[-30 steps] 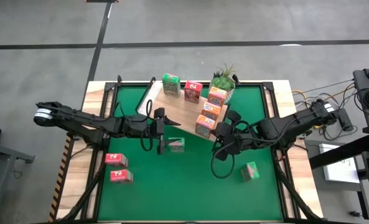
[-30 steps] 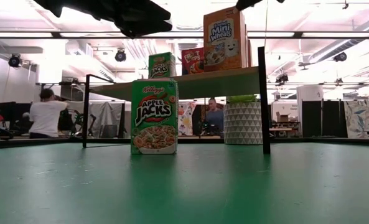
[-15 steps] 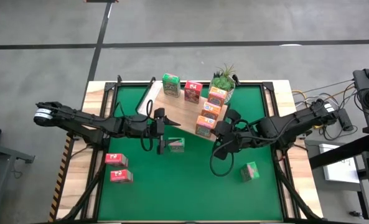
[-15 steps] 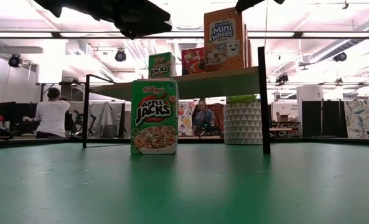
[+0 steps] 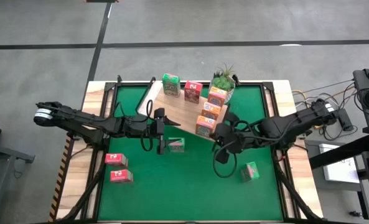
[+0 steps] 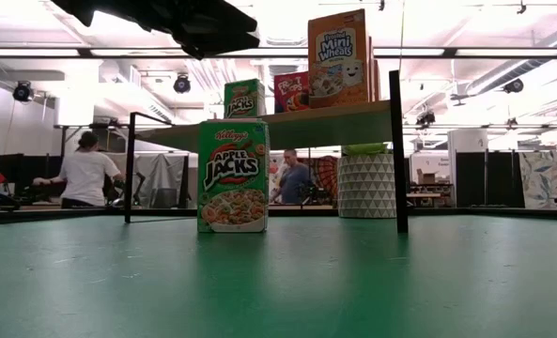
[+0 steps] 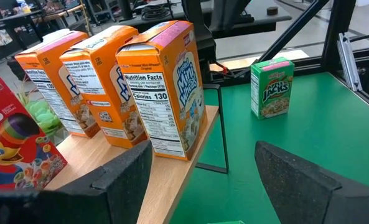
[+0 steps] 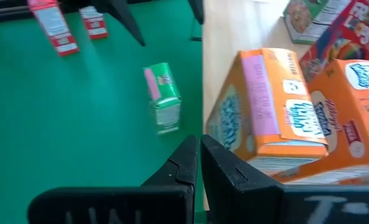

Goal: Stack cereal on shelf
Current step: Put the left green cereal box aligned with the other orange cereal box on the shelf

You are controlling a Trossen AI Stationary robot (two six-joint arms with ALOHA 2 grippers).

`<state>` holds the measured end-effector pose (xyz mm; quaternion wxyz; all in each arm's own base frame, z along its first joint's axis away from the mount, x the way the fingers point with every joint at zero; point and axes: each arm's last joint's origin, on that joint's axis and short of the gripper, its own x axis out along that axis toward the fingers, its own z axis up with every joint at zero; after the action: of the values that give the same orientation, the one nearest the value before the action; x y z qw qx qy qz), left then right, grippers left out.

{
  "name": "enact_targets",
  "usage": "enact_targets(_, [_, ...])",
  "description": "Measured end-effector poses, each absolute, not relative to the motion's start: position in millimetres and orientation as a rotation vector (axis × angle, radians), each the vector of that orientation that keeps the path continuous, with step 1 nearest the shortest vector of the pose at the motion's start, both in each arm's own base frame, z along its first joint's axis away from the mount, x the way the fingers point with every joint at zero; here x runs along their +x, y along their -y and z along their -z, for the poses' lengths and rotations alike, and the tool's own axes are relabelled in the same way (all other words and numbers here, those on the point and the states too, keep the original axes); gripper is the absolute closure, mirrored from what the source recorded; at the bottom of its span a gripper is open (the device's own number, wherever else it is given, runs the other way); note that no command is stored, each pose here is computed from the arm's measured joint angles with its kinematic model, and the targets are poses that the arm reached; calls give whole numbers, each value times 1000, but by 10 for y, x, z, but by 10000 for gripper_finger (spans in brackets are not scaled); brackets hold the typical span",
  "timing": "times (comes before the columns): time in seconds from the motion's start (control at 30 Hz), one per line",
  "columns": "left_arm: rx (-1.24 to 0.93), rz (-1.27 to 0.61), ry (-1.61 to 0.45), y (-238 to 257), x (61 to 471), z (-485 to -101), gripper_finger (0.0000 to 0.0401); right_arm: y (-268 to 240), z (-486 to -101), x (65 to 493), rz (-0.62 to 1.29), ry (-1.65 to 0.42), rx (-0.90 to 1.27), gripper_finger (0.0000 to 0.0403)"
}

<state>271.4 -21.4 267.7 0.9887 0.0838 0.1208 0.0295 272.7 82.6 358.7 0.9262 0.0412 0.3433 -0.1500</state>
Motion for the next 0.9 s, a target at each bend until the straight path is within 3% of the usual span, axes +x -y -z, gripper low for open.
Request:
enact_targets(0.33, [155,-9,-262,354,2693,-2655,134,-1124,-3610,2613,206,-705,38,394])
enact_targets(0.63, [155,110,-447,667,2566,-2487,134,-1403,-3406,2491,243,-670,-112,394])
enact_targets(0.9, [144,100,-518,666,2572,-2390,134,-1504,-3292,2505,229,-605,-167,394])
